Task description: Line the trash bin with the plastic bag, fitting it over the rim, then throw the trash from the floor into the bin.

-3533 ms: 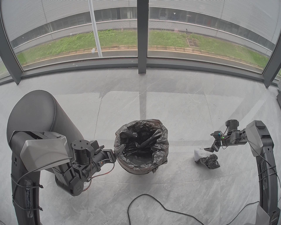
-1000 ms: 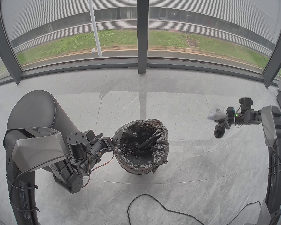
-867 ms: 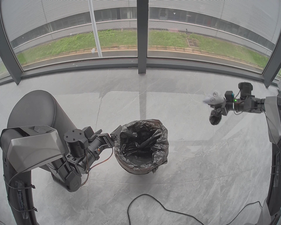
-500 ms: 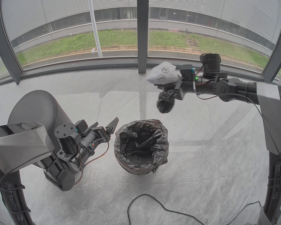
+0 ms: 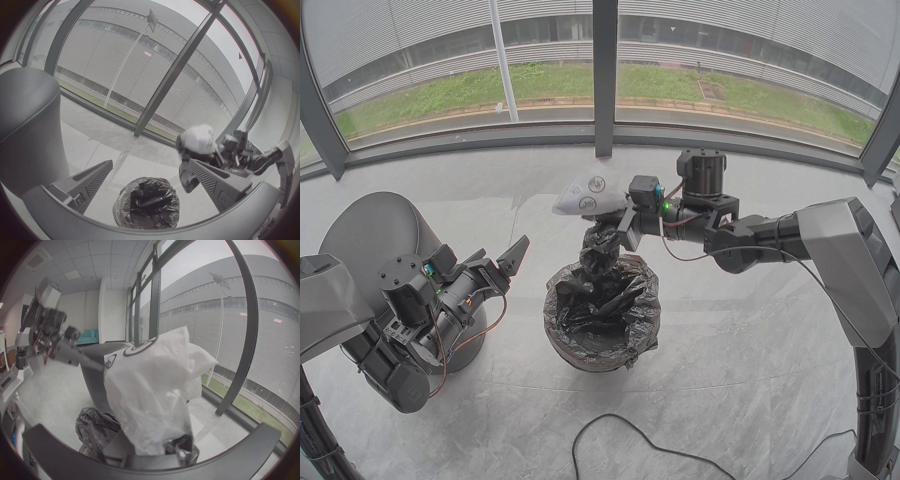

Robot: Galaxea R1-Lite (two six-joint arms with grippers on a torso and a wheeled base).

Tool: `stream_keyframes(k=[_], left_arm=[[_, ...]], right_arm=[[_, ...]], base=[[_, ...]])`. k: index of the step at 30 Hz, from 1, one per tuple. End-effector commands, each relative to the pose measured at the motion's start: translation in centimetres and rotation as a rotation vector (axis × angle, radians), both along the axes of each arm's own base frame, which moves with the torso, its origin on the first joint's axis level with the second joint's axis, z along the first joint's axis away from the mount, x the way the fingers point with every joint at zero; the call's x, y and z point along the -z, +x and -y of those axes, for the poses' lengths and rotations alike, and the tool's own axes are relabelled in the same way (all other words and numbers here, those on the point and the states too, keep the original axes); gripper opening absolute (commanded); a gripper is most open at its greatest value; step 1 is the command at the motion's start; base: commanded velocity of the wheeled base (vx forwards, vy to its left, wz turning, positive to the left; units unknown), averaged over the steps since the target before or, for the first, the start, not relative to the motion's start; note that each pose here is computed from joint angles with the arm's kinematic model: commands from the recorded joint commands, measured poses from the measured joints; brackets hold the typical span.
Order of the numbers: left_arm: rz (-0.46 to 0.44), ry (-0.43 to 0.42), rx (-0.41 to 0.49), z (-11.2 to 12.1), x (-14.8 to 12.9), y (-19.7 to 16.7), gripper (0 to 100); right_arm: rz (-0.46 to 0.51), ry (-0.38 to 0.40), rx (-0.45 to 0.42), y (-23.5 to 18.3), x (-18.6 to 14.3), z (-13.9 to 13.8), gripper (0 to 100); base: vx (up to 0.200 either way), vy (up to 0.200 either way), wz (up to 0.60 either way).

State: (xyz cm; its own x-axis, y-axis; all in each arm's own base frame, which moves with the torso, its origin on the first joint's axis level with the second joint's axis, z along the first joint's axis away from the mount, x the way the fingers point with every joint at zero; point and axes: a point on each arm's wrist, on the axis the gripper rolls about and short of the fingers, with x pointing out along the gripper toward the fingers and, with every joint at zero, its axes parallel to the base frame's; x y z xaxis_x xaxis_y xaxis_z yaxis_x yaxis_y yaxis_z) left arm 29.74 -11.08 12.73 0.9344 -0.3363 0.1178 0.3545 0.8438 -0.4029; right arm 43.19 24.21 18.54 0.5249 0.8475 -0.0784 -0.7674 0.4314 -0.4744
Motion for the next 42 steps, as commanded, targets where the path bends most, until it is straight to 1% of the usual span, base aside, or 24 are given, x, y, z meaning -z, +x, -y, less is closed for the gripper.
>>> stream_keyframes(k=[1,4,8,11,14,18,19,23,26,36,39,40,41,42], left_arm=[[0.027,-0.005,-0.044,-1.8,-1.3,-1.0,100],[0.027,-0.005,-0.05,-2.0,-1.3,-0.8,100],[0.022,-0.002,-0.047,-1.9,-1.0,-0.7,100],[0.019,-0.001,-0.046,-1.8,-1.0,-0.7,100],[0.016,0.0,-0.049,-1.9,-0.9,-0.7,100],[0.015,0.001,-0.052,-2.0,-0.9,-0.7,100],[0.013,0.001,-0.052,-1.9,-0.8,-0.7,100],[0.007,0.002,-0.051,-1.9,-0.6,-0.6,100],[0.006,0.002,-0.051,-1.9,-0.6,-0.6,100],[-0.001,0.003,-0.051,-1.9,-0.4,-0.6,100],[0.008,0.0,-0.054,-2.0,-0.7,-0.6,100],[0.012,-0.002,-0.06,-2.2,-0.8,-0.6,100],[0.013,0.0,-0.064,-2.3,-0.8,-0.6,100],[0.025,-0.003,-0.073,-2.7,-1.2,-0.8,100]], right_arm=[[-0.078,-0.043,0.016,-0.6,6.2,0.4,0],[-0.075,-0.038,0.027,-0.9,7.1,0.3,0],[-0.104,-0.057,0.028,-1.4,9.5,0.3,0],[-0.091,-0.048,0.038,-0.9,10.5,0.2,0],[-0.081,-0.044,0.055,-0.6,11.2,0.4,0],[-0.1,-0.055,0.059,-0.5,11.7,0.5,0],[-0.101,-0.055,0.059,-0.6,11.7,0.5,100],[-0.096,-0.051,0.061,-0.1,12.5,0.3,100],[-0.073,-0.036,0.063,0.3,12.5,0.2,100],[-0.075,-0.029,0.067,0.3,12.4,0.2,100],[-0.038,-0.006,0.073,0.3,10.4,0.5,100],[-0.004,0.013,0.082,0.2,8.4,1.1,100],[0.008,0.02,0.083,0.1,7.6,1.3,100],[0.046,0.05,0.103,-0.1,4.8,2.4,100]], base=[[0.0,0.0,0.0],[0.0,0.0,0.0],[0.0,0.0,0.0],[0.0,0.0,0.0],[0.0,0.0,0.0],[0.0,0.0,0.0],[0.0,0.0,0.0],[0.0,0.0,0.0],[0.0,0.0,0.0],[0.0,0.0,0.0],[0.0,0.0,0.0],[0.0,0.0,0.0],[0.0,0.0,0.0],[0.0,0.0,0.0]])
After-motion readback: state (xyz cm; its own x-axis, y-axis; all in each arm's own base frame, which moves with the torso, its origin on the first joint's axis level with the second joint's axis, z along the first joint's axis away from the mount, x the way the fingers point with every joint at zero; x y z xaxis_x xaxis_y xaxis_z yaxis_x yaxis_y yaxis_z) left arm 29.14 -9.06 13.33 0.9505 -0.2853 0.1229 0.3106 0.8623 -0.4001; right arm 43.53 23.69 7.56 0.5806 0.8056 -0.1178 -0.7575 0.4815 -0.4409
